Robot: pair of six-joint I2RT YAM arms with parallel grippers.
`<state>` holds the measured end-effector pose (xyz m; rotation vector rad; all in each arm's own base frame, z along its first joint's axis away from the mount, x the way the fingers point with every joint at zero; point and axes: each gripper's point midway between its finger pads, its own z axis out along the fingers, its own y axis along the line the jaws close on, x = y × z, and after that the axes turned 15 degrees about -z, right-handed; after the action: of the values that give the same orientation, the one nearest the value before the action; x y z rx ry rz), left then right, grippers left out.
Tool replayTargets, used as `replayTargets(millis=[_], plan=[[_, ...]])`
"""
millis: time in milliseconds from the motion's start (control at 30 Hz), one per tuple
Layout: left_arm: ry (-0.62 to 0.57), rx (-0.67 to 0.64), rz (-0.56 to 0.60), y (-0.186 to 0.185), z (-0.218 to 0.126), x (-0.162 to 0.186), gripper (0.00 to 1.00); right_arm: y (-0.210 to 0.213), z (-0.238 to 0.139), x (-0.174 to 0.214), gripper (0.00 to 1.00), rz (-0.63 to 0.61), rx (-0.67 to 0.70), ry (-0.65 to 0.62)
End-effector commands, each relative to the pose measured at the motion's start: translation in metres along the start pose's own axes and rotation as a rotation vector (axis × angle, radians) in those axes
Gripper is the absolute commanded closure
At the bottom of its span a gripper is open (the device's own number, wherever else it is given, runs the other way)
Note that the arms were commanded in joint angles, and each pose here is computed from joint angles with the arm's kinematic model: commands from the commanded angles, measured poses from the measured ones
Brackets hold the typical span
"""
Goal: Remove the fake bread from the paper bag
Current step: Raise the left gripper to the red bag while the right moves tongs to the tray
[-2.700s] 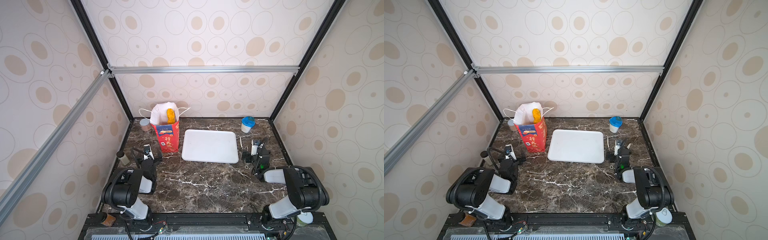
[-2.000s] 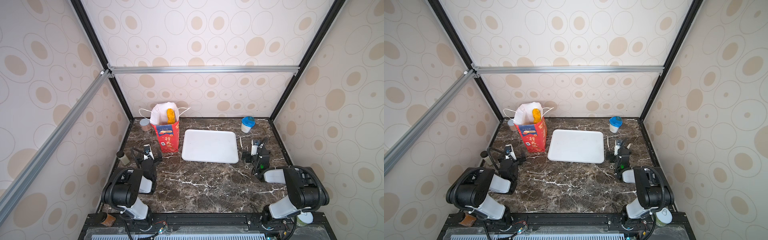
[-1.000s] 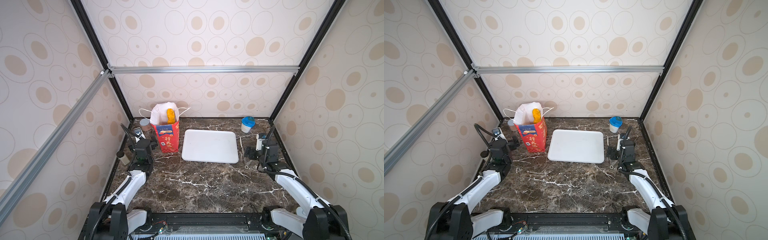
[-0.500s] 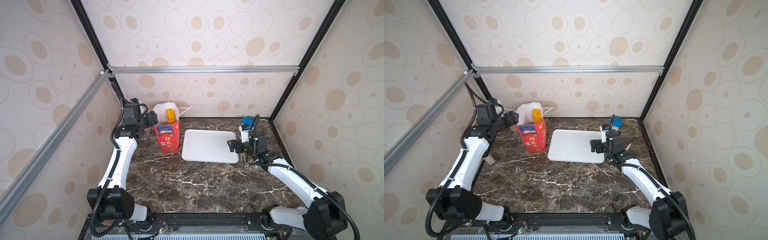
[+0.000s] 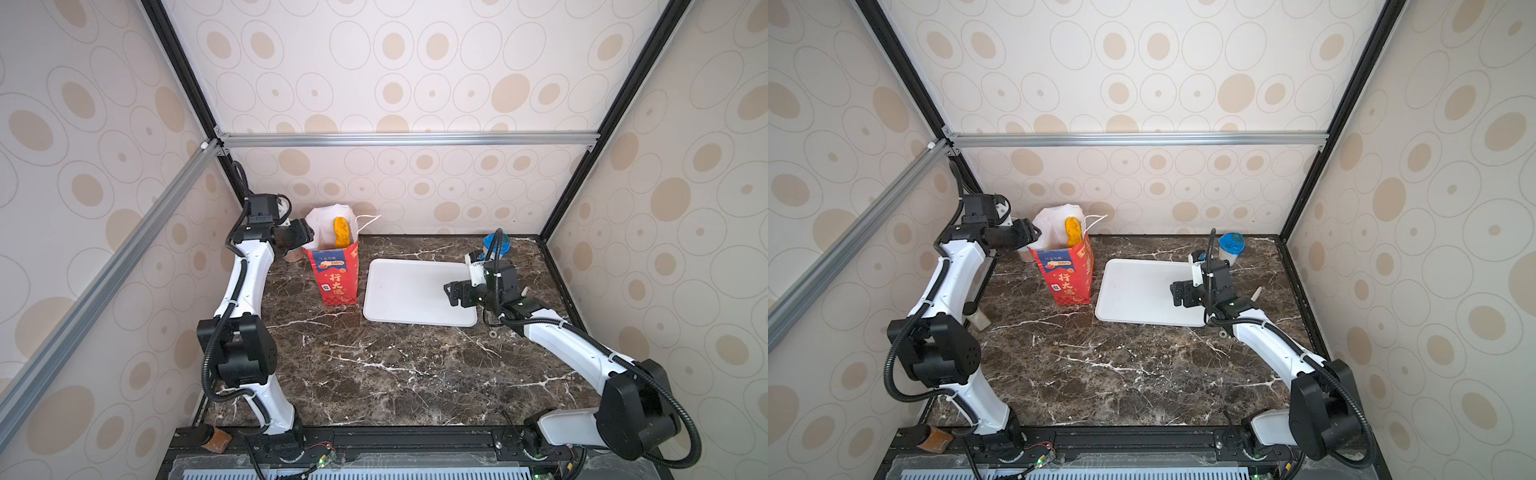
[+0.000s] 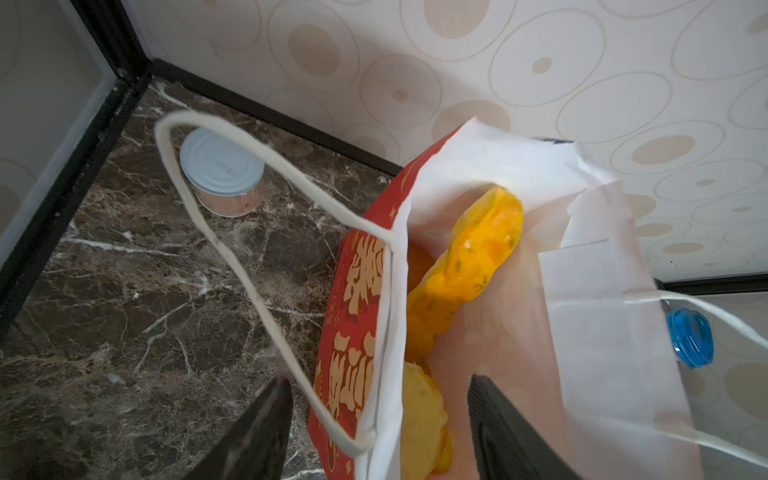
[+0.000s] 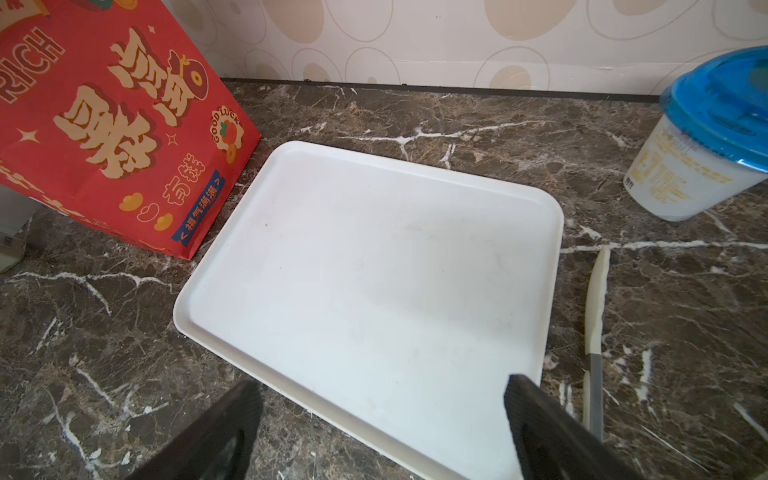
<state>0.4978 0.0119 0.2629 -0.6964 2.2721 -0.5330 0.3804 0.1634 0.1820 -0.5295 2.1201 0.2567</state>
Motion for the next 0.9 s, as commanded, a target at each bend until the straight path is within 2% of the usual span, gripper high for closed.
replayTargets(millis=[0,267,400,500,667,867], plan=[[-0.008,0.018,0.041,-0.011,-0.006,-0.011,0.33,0.007,0.002,-0.012,0.05,0.01,-0.025,-0.037],[0.022,0.016,0.055,-0.017,0.022,-0.027,0.42,0.011,0.01,-0.002,0.06,0.017,-0.041,-0.015],[0.048,0.005,0.072,-0.019,0.036,-0.02,0.46,0.011,0.011,0.001,0.07,0.024,-0.043,-0.012],[0.041,-0.013,0.098,-0.026,0.039,-0.017,0.53,0.013,0.012,0.002,0.08,0.024,-0.052,-0.009],[0.015,-0.017,0.105,-0.036,0.037,-0.02,0.79,0.016,0.012,0.007,0.12,0.03,-0.066,0.006],[0.009,-0.037,0.117,-0.039,0.039,-0.018,1.0,0.017,0.009,0.014,0.16,0.027,-0.071,0.02]])
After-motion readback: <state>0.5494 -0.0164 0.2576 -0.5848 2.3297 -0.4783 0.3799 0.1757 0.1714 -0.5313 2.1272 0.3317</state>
